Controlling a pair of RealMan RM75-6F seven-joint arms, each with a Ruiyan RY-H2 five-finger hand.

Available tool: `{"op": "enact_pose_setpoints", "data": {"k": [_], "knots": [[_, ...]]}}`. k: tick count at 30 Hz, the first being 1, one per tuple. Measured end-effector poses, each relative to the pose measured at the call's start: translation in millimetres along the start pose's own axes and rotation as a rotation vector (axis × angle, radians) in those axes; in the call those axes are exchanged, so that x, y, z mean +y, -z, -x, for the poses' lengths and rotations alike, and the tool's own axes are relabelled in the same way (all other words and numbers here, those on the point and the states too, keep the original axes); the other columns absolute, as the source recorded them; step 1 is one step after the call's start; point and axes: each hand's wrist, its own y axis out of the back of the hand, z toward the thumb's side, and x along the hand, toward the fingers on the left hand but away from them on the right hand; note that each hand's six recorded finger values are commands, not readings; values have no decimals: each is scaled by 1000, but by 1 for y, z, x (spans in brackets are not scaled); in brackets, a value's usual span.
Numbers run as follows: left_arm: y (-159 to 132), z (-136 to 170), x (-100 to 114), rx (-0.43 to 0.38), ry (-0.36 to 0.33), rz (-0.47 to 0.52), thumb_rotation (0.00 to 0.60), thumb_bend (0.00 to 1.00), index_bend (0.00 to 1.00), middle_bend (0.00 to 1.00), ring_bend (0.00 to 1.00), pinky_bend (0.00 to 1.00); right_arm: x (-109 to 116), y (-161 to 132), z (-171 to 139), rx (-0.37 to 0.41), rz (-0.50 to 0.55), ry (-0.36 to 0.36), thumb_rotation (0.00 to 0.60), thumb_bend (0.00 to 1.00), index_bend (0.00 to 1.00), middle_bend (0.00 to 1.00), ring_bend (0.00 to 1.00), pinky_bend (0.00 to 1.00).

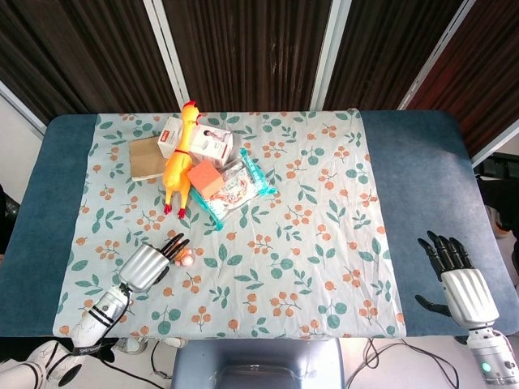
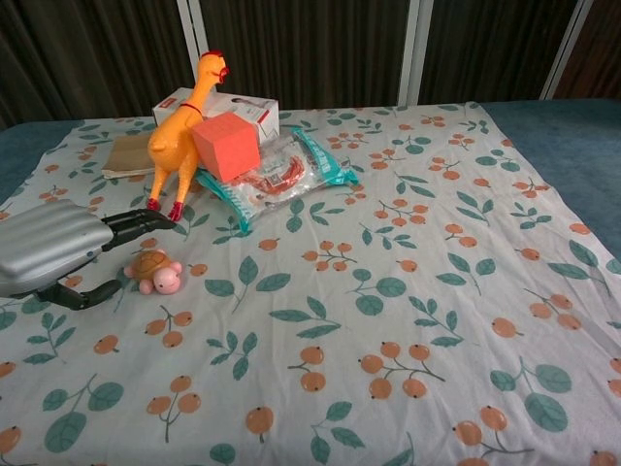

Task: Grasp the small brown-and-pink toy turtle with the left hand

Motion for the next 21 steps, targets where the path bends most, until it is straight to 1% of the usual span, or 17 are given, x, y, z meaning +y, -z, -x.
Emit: {"op": "enact_pose_setpoints", "data": {"k": [6,10,13,15,17,19,21], "knots": [[0,-4,-10,-5,20,0,600,449,146,173,758,803,3,4,1,-11,4,9,600,205,0,0,0,0],[0,-8,-14,-9,27,9,600,449,225,225,759,806,3,4,1,-10,4,6,600,205,0,0,0,0],[0,-11,-15,-13,19,11,600,449,290,278,765,814,4,4,0,-10,4,5,600,205,0,0,0,0],[1,-13,-15,-16,11,7,600,449,316,303,774,823,4,5,0,-14,4,6,600,206,0,0,0,0],[1,-16,-16,-20,3,4,600,450,364,348,798,845,4,6,0,-17,4,6,600,206,0,0,0,0],[1,-19,-16,-24,-6,8,600,451,440,434,836,880,4,6,0,-19,2,6,600,205,0,0,0,0],[1,-21,-17,-26,-14,21,600,452,492,503,862,904,4,7,0,-19,1,5,600,206,0,0,0,0]]}}
